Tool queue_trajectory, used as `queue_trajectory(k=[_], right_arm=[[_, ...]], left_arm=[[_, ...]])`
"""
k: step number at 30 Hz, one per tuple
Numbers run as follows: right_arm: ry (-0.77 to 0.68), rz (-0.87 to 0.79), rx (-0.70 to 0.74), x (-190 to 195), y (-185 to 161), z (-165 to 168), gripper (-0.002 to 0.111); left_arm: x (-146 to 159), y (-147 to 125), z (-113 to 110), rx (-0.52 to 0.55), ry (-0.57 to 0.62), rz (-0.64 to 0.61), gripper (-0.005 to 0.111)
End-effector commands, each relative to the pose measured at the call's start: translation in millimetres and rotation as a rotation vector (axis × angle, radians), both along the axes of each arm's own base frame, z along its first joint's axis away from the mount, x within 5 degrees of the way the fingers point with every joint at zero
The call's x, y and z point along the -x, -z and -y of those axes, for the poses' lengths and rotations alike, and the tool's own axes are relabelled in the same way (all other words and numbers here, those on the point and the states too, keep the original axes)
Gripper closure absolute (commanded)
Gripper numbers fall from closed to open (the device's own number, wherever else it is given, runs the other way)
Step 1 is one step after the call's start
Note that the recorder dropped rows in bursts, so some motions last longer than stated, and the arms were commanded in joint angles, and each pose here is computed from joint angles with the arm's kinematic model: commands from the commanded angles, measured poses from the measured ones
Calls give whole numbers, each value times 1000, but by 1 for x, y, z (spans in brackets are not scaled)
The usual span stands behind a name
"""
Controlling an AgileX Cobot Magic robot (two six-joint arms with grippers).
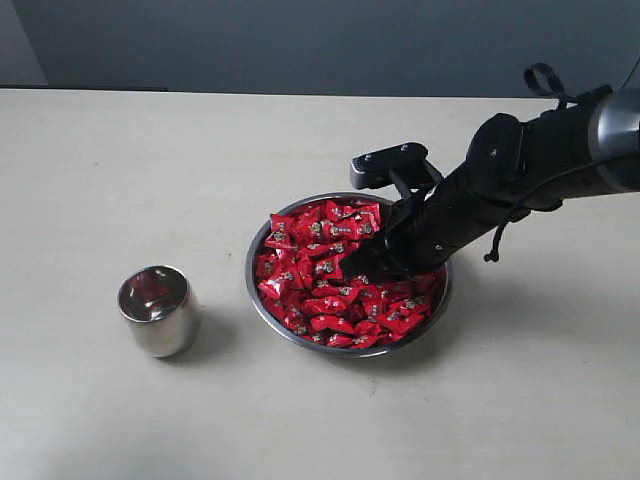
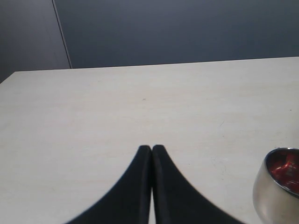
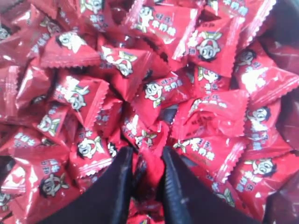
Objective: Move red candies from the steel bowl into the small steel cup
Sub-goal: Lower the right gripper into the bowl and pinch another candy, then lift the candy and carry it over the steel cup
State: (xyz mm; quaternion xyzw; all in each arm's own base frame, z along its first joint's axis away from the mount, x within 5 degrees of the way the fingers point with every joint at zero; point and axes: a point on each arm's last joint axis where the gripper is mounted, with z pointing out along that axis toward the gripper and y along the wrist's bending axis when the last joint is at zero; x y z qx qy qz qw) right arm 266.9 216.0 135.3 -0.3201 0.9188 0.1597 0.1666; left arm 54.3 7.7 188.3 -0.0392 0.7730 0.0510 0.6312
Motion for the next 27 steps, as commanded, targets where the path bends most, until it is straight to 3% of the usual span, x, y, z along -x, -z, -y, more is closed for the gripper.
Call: queue_trajectory(k=[1, 8, 19, 27], right_arm=[[-2, 65, -29, 0, -18, 0, 109], [41, 276, -133, -3, -70, 4, 109], [7, 276, -145, -1, -72, 2, 109], [-68, 207, -279, -3, -79, -21, 109]], left_arm=[[0, 1, 0, 3, -1, 3, 106], [0, 1, 0, 3, -1, 3, 106], [0, 1, 0, 3, -1, 3, 106], [0, 1, 0, 3, -1, 3, 106]])
